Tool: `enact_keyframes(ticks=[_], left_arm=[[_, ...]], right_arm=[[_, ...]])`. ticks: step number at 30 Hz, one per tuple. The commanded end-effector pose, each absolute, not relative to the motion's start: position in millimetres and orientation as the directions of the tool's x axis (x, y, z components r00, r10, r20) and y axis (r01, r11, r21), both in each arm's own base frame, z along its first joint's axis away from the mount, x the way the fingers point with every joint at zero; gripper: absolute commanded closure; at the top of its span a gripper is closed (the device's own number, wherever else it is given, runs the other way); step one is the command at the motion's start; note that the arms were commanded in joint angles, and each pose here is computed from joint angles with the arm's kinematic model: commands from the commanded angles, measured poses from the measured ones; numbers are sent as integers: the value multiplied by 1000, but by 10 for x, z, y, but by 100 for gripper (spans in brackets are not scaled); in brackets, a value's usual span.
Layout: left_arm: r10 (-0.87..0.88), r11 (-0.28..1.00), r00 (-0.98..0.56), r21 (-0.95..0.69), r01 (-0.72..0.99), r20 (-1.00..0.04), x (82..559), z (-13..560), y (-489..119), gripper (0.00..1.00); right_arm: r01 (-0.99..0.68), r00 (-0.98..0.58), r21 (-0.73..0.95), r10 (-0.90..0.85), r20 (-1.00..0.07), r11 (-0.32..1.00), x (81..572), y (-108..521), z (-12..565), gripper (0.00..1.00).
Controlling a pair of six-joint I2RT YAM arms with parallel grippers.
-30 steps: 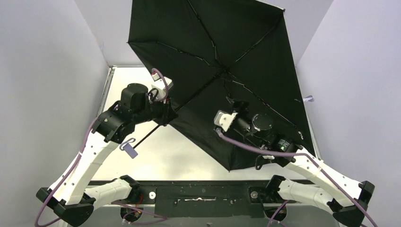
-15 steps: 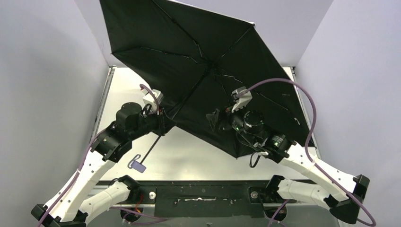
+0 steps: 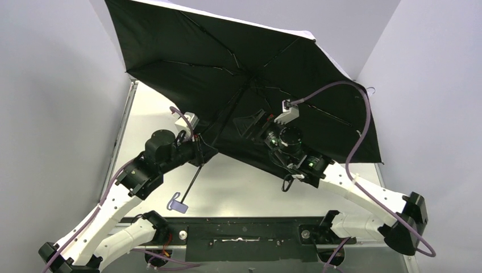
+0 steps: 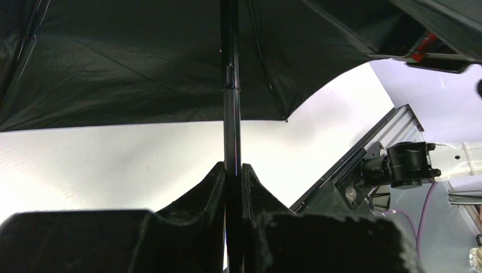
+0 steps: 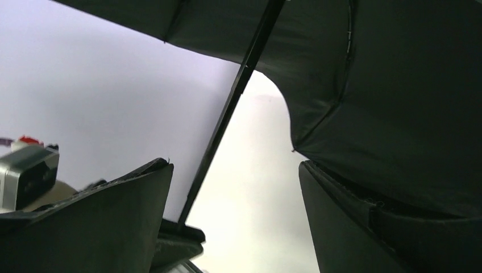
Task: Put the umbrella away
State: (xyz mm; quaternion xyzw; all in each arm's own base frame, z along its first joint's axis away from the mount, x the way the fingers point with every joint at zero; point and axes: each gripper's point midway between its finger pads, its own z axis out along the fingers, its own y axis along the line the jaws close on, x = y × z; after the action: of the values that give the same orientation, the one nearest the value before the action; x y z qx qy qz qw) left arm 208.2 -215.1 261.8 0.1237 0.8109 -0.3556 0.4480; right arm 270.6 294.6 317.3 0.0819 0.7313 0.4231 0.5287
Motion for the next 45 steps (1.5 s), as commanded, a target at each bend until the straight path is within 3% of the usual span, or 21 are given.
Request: enact_keyframes(ticks=[1, 14, 18, 24, 28, 39, 45], left_arm=[[-90, 708, -586, -466, 531, -805, 2021, 2532, -2197, 100], [-61, 703, -598, -460, 543, -799, 1954, 2427, -2220, 100], [-53, 705, -604, -459, 541, -795, 1935, 2373, -2212, 100], [-49, 707, -610, -458, 538, -791, 1901, 2318, -2188, 100], [-54, 706, -607, -460, 538, -793, 1881, 2340, -2170, 100], [-83, 681, -561, -458, 572, -824, 1929, 2671, -2225, 99], [-88, 686, -557, -455, 567, -826, 1997, 2601, -2258, 95]], right_arm=[[-317, -416, 830, 719, -557, 459, 2886, 3137, 3494, 16], [-275, -451, 875, 751, -482, 397, 3255, 3483, 3290, 29], [-282, -439, 874, 756, -485, 397, 3296, 3485, 3297, 44], [-315, -399, 850, 753, -522, 422, 3378, 3451, 3352, 82], [-363, -369, 819, 739, -564, 444, 3367, 3430, 3474, 99], [-580, -278, 698, 704, -654, 420, 3120, 3405, 4199, 100], [-615, -285, 683, 696, -658, 394, 3085, 3442, 4108, 100]])
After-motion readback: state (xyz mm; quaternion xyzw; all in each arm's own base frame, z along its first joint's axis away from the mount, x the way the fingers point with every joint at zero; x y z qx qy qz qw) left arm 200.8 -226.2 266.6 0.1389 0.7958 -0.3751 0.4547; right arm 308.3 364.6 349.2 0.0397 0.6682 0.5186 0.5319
